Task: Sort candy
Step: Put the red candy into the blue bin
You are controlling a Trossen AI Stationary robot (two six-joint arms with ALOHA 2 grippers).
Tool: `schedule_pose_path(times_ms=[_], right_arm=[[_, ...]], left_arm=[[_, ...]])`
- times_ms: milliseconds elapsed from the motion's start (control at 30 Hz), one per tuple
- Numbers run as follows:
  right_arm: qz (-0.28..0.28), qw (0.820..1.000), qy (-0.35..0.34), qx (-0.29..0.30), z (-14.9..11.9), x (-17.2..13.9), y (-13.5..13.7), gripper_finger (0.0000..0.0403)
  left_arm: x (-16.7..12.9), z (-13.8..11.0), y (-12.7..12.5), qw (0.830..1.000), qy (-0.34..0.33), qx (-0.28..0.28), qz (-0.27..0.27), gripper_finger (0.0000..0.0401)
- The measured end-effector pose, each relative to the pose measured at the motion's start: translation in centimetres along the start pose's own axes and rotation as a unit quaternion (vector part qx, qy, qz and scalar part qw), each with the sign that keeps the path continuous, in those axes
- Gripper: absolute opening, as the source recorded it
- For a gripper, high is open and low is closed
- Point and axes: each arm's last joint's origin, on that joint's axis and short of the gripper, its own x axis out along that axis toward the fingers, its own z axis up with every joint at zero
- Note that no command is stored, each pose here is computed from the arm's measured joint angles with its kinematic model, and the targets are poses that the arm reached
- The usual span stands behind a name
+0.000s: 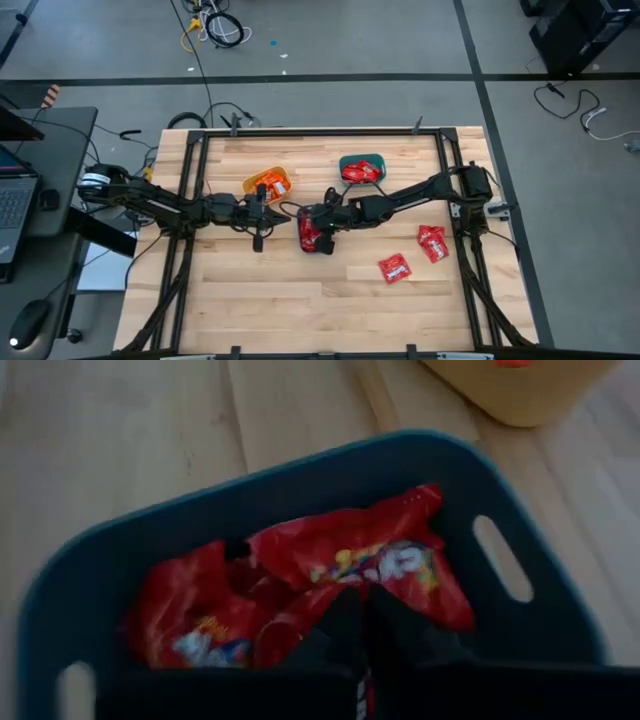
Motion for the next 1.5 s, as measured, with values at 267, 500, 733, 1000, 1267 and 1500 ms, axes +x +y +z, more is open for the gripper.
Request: schedule_pose_path(times_ms=[267, 500, 733, 1000, 1267, 1500], right_arm=[[-0.003, 1.0, -0.003, 0.005, -0.2, 0.6, -0.1, 0.002], [0.002, 1.0, 0.013, -0.013, 0.7, -3.5, 0.3, 0.0081], [0.006, 0.995, 0.096, -0.018, -1.2, -8.4, 2.9, 0.0174], [-0.016, 0.971, 0.234, 0.037, -6.0, -11.4, 6.7, 0.0232], [0.009, 0.96, 0.279, -0.007, -10.6, -12.7, 10.0, 0.0233], [0.007, 0.968, 0.244, -0.056, -13.9, -13.2, 11.7, 0.0205]], left_arm=[[0.0, -0.1, 0.0, 1.0, 0.005, 0.0, 0.002, 0.0003], [0.0, -0.1, 0.0, 1.0, 0.006, 0.0, 0.002, 0.0003], [0.0, -0.2, 0.0, 1.0, 0.01, 0.0, 0.003, 0.0003], [0.0, -0.2, 0.0, 1.0, 0.01, -0.001, 0.003, 0.0003], [0.0, -0.2, 0.0, 1.0, 0.01, -0.004, 0.003, 0.0003], [0.0, -0.2, 0.0, 1.0, 0.009, -0.003, 0.003, 0.0003]])
